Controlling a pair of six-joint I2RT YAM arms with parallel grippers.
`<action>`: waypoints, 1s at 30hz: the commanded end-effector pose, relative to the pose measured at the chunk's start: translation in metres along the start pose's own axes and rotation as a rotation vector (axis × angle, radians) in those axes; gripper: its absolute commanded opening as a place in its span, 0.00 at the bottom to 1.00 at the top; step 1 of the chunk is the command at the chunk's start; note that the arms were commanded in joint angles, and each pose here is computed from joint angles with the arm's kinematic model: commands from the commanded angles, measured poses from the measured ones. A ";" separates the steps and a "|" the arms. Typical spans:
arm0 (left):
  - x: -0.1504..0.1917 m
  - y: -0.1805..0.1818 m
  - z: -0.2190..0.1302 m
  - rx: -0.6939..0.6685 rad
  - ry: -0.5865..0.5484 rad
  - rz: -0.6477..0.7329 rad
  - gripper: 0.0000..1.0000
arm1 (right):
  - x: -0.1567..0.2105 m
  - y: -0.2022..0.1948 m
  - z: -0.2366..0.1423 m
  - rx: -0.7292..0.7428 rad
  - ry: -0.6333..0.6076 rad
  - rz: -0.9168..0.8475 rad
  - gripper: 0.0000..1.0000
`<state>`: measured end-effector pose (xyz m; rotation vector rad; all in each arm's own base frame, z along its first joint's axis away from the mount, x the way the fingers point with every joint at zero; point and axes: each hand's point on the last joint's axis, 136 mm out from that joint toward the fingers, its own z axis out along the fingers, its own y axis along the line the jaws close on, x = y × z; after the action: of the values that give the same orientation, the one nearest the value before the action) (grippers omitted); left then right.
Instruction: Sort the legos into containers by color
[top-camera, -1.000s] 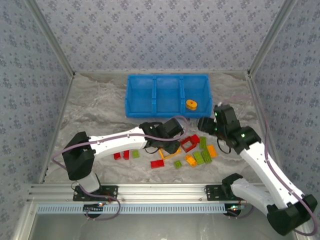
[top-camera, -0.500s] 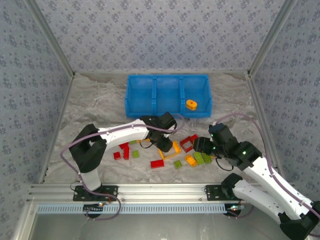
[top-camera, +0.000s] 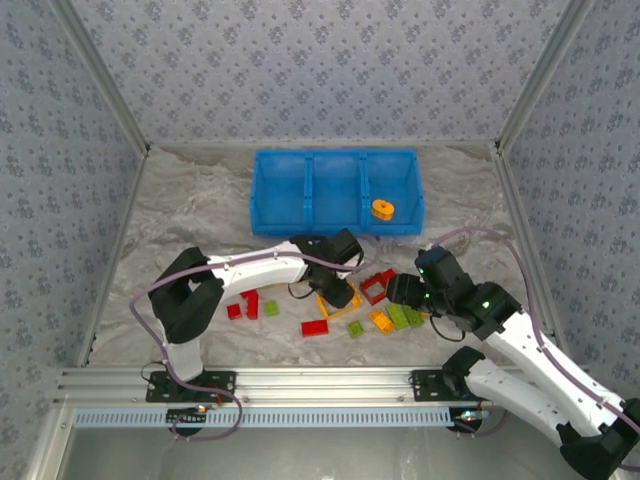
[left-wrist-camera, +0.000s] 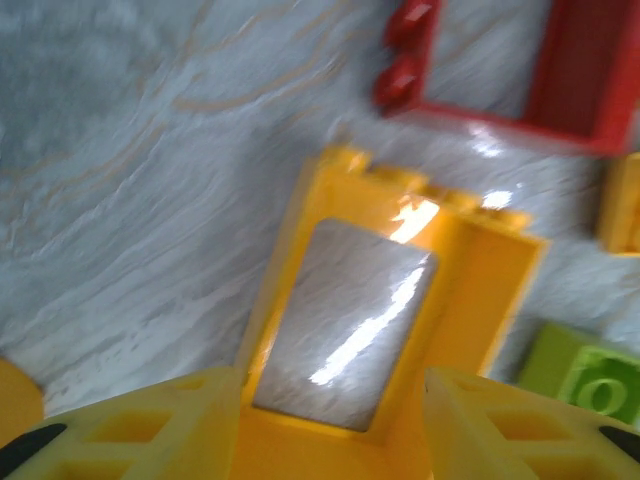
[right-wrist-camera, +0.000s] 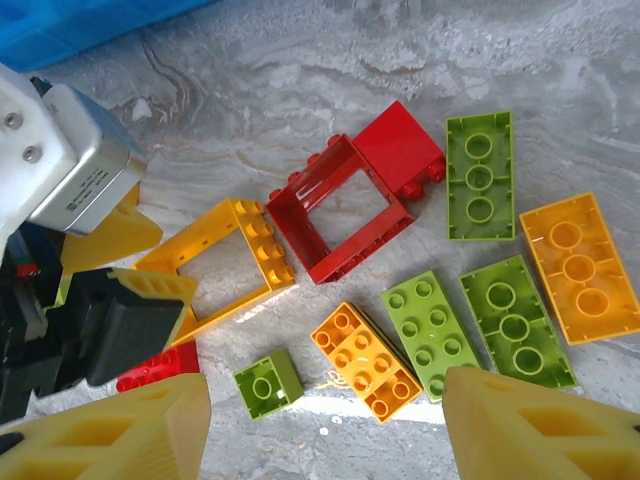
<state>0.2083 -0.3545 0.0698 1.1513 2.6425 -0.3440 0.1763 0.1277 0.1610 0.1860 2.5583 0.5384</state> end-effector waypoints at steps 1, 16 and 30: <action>-0.042 -0.014 -0.008 0.036 -0.090 0.043 0.50 | -0.002 -0.008 -0.006 0.025 -0.039 0.022 0.65; -0.077 -0.028 0.036 0.058 -0.067 0.081 0.42 | -0.003 -0.017 -0.028 0.010 -0.097 0.051 0.65; -0.075 -0.022 0.048 0.011 -0.053 0.090 0.22 | -0.003 -0.017 -0.027 0.009 -0.100 0.056 0.65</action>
<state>0.2486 -0.4318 0.0455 1.2224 2.5570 -0.3876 0.1670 0.1070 0.1772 0.2563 2.4642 0.5450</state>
